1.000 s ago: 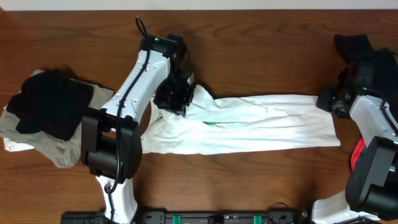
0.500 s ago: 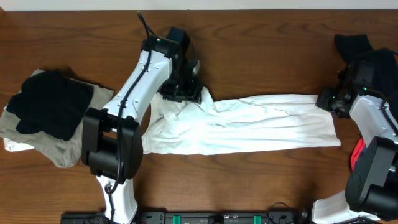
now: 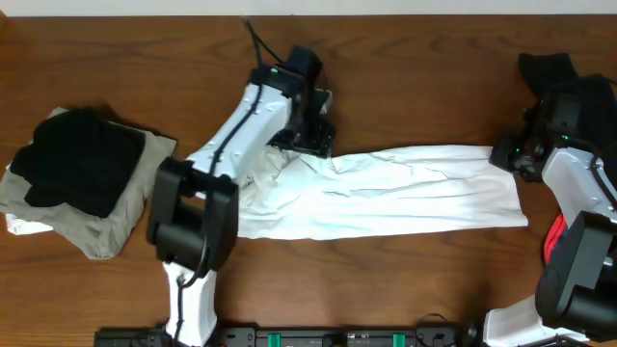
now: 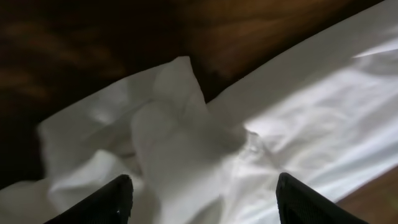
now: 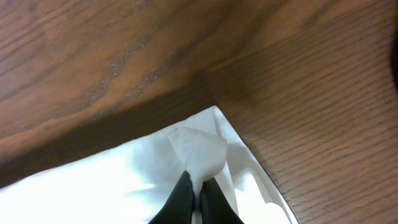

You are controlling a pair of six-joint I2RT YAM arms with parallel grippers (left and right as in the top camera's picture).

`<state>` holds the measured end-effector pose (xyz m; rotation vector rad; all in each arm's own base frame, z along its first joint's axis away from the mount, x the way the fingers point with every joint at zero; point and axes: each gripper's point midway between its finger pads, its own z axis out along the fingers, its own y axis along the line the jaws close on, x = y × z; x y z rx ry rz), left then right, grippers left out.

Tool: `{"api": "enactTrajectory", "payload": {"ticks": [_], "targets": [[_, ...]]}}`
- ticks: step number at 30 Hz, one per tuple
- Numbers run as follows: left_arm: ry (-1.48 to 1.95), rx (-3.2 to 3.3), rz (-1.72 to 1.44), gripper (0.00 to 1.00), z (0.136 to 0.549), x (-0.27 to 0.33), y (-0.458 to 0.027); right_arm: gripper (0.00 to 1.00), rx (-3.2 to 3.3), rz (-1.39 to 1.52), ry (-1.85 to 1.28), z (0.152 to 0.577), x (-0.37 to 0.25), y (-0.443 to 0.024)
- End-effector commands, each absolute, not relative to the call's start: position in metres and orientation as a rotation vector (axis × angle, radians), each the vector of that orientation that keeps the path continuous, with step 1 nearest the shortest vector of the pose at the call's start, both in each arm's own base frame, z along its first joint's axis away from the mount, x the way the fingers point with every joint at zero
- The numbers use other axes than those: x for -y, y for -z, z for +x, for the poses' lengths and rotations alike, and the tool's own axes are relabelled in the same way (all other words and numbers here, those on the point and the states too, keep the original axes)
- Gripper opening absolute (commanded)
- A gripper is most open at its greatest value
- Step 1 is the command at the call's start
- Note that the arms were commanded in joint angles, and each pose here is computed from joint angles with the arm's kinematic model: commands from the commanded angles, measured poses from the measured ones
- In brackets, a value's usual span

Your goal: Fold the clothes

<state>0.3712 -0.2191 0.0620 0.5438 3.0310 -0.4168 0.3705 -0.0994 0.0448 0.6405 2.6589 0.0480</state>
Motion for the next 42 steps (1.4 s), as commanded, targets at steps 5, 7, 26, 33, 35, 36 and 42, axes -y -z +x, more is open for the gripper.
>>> {"api": "enactTrajectory", "payload": {"ticks": [5,7,26,33,35,36,42], "targets": [[0.309,-3.078,0.565,0.4,0.373,0.21,-0.031,0.04,-2.627,0.646,-0.059,0.373,0.099,-0.055],[0.304,-3.063,0.561,0.14,0.377,0.21,-0.037,0.03,-2.627,0.646,-0.059,0.373,0.099,-0.055],[0.236,-2.792,0.519,0.17,0.415,0.208,-0.12,0.03,-2.622,0.645,-0.059,0.374,0.099,-0.055],[0.238,-2.783,0.518,0.31,0.417,0.209,-0.12,0.03,-2.623,0.645,-0.059,0.374,0.099,-0.055],[0.244,-2.764,0.515,0.4,0.422,0.211,-0.119,0.03,-2.623,0.645,-0.059,0.374,0.099,-0.055],[0.247,-2.754,0.514,0.46,0.426,0.213,-0.118,0.03,-2.623,0.645,-0.06,0.374,0.099,-0.055],[0.248,-2.776,0.513,0.52,0.437,0.219,-0.085,0.02,-2.623,0.645,-0.06,0.374,0.099,-0.055]]}}
